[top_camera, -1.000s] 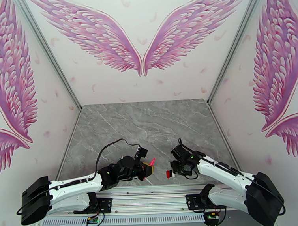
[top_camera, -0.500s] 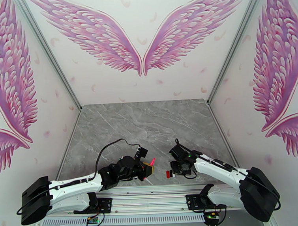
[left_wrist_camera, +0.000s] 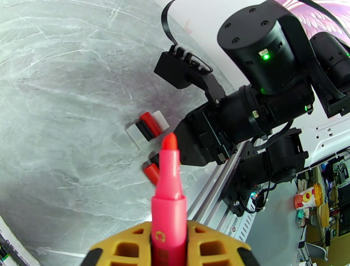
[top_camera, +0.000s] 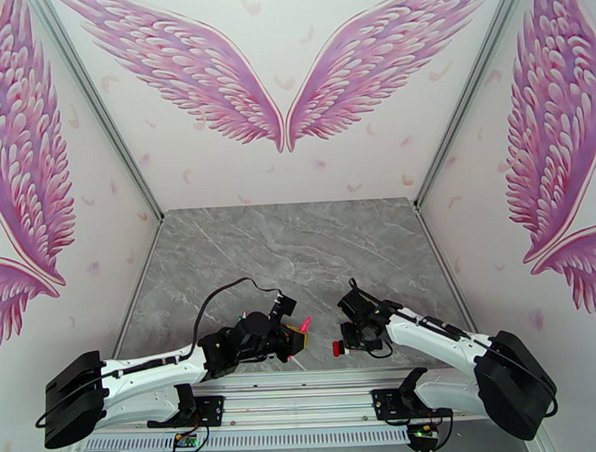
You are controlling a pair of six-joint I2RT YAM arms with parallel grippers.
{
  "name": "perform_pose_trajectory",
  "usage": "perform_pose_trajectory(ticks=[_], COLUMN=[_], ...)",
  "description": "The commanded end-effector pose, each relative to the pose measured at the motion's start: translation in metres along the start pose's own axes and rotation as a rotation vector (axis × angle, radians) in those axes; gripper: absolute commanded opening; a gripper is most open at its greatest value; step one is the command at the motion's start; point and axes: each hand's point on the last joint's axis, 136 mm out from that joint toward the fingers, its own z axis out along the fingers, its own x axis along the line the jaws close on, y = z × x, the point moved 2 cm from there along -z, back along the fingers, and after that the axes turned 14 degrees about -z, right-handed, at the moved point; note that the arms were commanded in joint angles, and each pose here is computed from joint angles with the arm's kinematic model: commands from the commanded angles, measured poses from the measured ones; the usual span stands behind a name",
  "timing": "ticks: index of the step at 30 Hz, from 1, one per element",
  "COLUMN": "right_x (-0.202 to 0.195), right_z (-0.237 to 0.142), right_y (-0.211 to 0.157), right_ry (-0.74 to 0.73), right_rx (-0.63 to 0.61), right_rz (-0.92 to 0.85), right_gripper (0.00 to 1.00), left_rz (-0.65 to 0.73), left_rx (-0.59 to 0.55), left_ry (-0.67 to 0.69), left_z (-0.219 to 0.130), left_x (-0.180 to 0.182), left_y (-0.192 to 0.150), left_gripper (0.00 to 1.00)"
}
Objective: Open the pen caps
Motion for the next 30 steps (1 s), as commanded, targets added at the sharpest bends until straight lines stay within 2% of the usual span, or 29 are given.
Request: perform_pose_trajectory(ticks=[1,7,15,19,26,30], right_x=[0.0,0.005,0.021,0.033,0.063,0.077], right_z=[-0.004,-0.019,-0.049,-0.069,-0.108,-0.123], right_y=[0.003,0.011,0.027,0.034,0.032,0.025], right_ry=[-0.017,0.012,0.116,0.206,0.434,0.556], right_rx=[-0.011,-0.059,-0.194,-0.291,-0.428,-0.464], right_rz=[-0.014,-0.028,-0.092,-0.154,-0.275,-0.321], right_gripper=[0.29,0.34,0.47,0.62,0.98,0.99], left_rz=[0.0,-0.018,-0.081,-0.107,-0.176,-0.223], left_rx=[-0.004,-0.008,-0.057,-0.096,-0.174,-0.209], left_ry=[-0.015,0.024,0.251,0.391,0.64,0.717], left_z=[0.001,0.001,-0.001,-0.001,-0.003,-0.004], left_x=[-0.006,-0.002,0.026,0.036,0.056,0.064], left_y=[0.005,0.006,0.004,0.005,0.008,0.01], left_gripper=[0.05,0.05,0.05,0.05,0.05,0.05])
